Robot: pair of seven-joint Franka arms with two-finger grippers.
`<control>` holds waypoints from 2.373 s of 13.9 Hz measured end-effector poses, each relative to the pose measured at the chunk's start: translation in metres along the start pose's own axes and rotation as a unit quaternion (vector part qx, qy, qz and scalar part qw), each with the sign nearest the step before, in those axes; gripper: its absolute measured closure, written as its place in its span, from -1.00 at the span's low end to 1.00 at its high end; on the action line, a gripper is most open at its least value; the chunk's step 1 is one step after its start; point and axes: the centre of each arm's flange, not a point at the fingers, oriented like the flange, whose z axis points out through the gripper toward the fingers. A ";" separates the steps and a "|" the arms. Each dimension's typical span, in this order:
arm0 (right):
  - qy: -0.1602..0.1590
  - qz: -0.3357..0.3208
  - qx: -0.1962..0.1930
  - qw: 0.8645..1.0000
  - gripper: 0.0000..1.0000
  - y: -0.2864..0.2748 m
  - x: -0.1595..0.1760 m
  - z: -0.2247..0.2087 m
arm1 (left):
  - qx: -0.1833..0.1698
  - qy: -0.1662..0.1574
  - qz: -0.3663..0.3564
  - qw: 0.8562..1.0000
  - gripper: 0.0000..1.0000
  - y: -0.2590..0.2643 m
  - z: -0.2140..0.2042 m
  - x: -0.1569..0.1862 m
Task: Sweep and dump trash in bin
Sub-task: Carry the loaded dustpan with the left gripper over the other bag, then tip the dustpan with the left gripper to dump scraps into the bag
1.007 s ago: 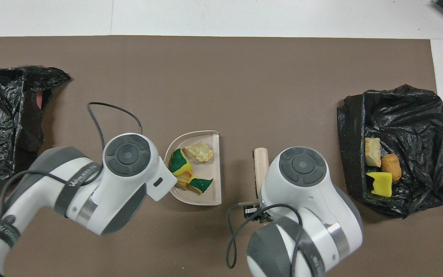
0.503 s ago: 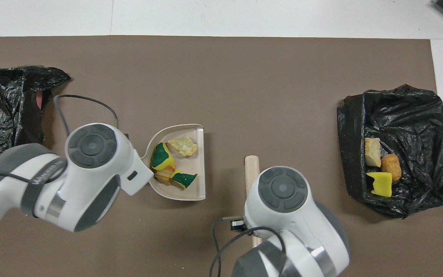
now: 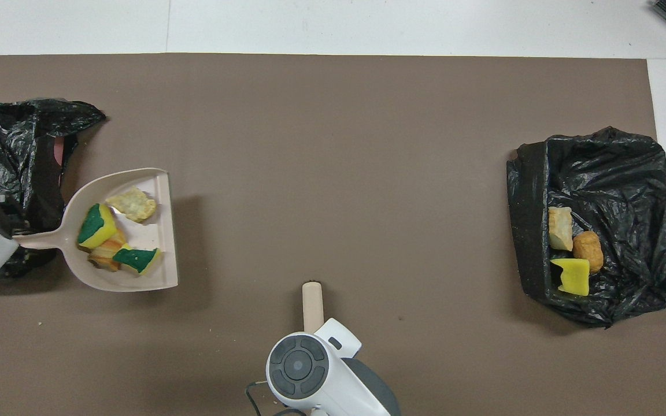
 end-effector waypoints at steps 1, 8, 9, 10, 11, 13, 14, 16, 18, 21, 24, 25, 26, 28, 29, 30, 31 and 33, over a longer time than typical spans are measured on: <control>0.000 0.001 0.000 1.000 0.49 0.000 0.000 0.002 | 0.018 0.001 0.001 1.000 0.37 -0.003 -0.004 -0.029; -0.001 0.009 0.003 1.000 -0.50 0.004 0.012 0.002 | 0.074 -0.102 0.001 0.992 0.37 -0.065 -0.036 -0.146; -0.001 0.011 0.005 1.000 -0.69 0.005 0.015 0.002 | 0.071 -0.129 0.011 0.989 0.37 -0.077 -0.037 -0.147; 0.000 0.013 0.006 1.000 -0.89 0.006 0.019 0.001 | 0.068 -0.166 0.031 0.983 0.37 -0.087 -0.036 -0.145; 0.004 0.014 0.007 1.000 -1.00 0.006 0.022 0.000 | 0.065 -0.207 0.054 0.975 0.37 -0.095 -0.036 -0.143; 0.025 0.011 0.001 1.000 -1.00 0.011 0.037 -0.010 | 0.055 -0.269 0.084 0.958 0.37 -0.104 -0.038 -0.135; 0.045 0.010 -0.008 0.999 -1.00 0.020 0.051 -0.018 | 0.050 -0.292 0.099 0.950 0.37 -0.106 -0.039 -0.131; 0.083 0.027 -0.006 0.996 -1.00 0.046 0.085 -0.039 | 0.038 -0.339 0.135 0.930 0.37 -0.111 -0.041 -0.118; 0.110 0.034 0.002 0.993 -1.00 0.084 0.124 -0.069 | 0.018 -0.383 0.160 0.910 0.37 -0.114 -0.043 -0.101; 0.144 0.008 -0.004 0.990 -1.00 0.171 0.174 -0.112 | -0.023 -0.431 0.163 0.887 0.37 -0.109 -0.062 -0.088; 0.161 -0.003 -0.018 0.987 -1.00 0.256 0.202 -0.151 | -0.033 -0.461 0.150 0.874 0.37 -0.104 -0.099 -0.059; 0.163 0.002 -0.020 0.986 -1.00 0.278 0.206 -0.164 | -0.034 -0.462 0.144 0.874 0.37 -0.102 -0.111 -0.047; 0.165 0.009 -0.022 0.986 -1.00 0.296 0.209 -0.178 | -0.034 -0.461 0.136 0.876 0.37 -0.100 -0.120 -0.035; 0.167 0.023 -0.024 0.985 -1.00 0.333 0.211 -0.209 | -0.030 -0.449 0.105 0.887 0.37 -0.094 -0.125 -0.005; 0.165 0.027 -0.025 0.986 -1.00 0.354 0.208 -0.225 | -0.031 -0.429 0.091 0.898 0.37 -0.090 -0.122 0.010; 0.165 0.030 -0.026 0.986 -1.00 0.374 0.202 -0.243 | -0.035 -0.398 0.082 0.913 0.37 -0.086 -0.117 0.024; 0.166 0.037 -0.025 0.985 -1.00 0.390 0.194 -0.259 | -0.040 -0.369 0.071 0.926 0.37 -0.083 -0.111 0.034; 0.164 0.047 -0.023 0.985 -1.00 0.419 0.171 -0.288 | -0.048 -0.312 0.029 0.948 0.37 -0.075 -0.095 0.057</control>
